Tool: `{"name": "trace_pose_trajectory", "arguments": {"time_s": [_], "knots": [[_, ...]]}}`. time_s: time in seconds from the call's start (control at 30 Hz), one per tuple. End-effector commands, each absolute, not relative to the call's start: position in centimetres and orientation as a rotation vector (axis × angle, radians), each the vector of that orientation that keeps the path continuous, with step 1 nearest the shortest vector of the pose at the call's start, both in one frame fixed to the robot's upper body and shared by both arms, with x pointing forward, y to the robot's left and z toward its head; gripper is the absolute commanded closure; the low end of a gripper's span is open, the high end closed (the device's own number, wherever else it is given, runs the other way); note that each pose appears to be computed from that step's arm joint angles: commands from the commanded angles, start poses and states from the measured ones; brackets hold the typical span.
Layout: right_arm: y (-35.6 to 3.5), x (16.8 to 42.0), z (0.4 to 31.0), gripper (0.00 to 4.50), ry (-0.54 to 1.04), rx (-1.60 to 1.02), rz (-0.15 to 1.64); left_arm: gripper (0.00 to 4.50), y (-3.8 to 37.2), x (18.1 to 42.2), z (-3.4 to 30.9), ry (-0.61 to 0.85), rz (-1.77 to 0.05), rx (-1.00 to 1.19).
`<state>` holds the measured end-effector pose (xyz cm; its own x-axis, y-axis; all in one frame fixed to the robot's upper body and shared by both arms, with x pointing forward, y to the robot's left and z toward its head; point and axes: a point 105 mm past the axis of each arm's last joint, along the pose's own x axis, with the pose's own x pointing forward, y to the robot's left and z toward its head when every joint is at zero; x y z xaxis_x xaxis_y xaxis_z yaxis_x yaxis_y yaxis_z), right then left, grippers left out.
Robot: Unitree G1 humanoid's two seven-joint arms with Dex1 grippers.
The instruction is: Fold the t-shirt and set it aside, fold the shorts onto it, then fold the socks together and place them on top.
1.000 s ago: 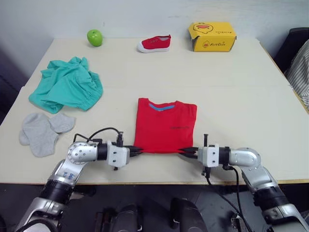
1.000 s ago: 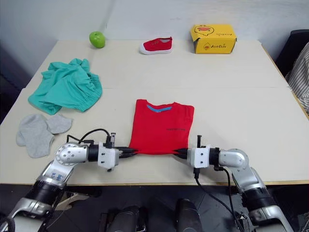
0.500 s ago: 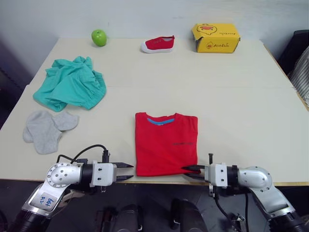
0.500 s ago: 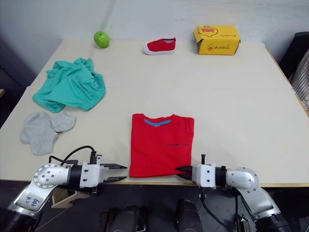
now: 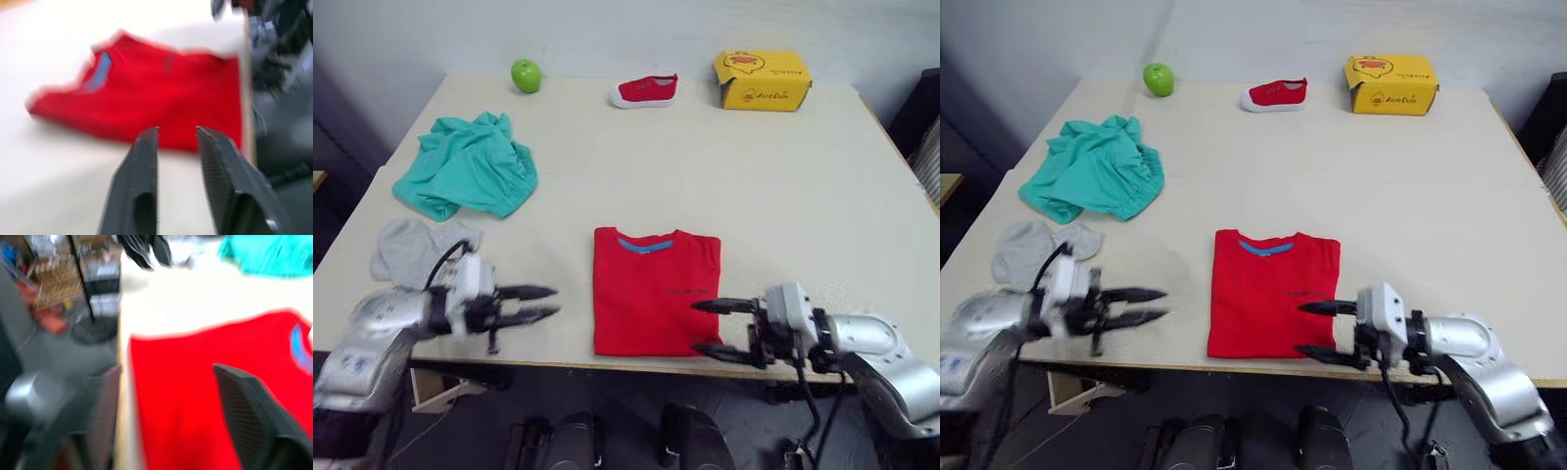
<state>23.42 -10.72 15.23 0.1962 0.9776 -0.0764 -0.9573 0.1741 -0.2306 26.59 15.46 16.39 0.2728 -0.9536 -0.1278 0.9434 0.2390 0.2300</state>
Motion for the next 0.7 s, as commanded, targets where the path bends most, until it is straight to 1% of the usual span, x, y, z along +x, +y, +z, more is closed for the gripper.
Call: {"name": "trace_pose_trajectory", "arguments": {"time_s": [0.03,0.17,0.23,0.3,0.33,0.47,0.57,0.7], "knots": [[-9.1,24.9,13.6,3.04,-0.093,-0.291,1.338,4.49,12.0,27.3,14.6,-0.014,-1.364,0.286],[-7.9,27.0,11.5,4.49,-0.09,-0.339,1.26,4.5,8.5,28.9,12.6,-0.007,-1.333,0.299],[-7.8,27.9,10.9,4.49,-0.098,-0.366,1.214,4.5,7.3,28.9,11.5,0.009,-1.344,0.312],[-8.2,28.7,10.1,4.49,-0.083,-0.395,1.182,4.5,6.8,28.4,10.1,0.066,-1.371,0.294],[-8.7,29.3,9.9,4.49,-0.074,-0.407,1.147,4.5,6.8,28.1,9.2,0.096,-1.378,0.329],[-11.2,32.0,9.3,4.49,-0.016,-0.404,1.005,4.5,8.0,28.7,6.8,0.196,-1.314,0.404],[-12.5,34.2,9.4,4.49,0.002,-0.342,0.892,4.5,9.0,29.2,6.0,0.225,-1.272,0.456],[-13.5,36.2,9.6,4.49,0.007,-0.34,0.817,4.5,9.7,29.3,5.3,0.243,-1.241,0.464]]}}
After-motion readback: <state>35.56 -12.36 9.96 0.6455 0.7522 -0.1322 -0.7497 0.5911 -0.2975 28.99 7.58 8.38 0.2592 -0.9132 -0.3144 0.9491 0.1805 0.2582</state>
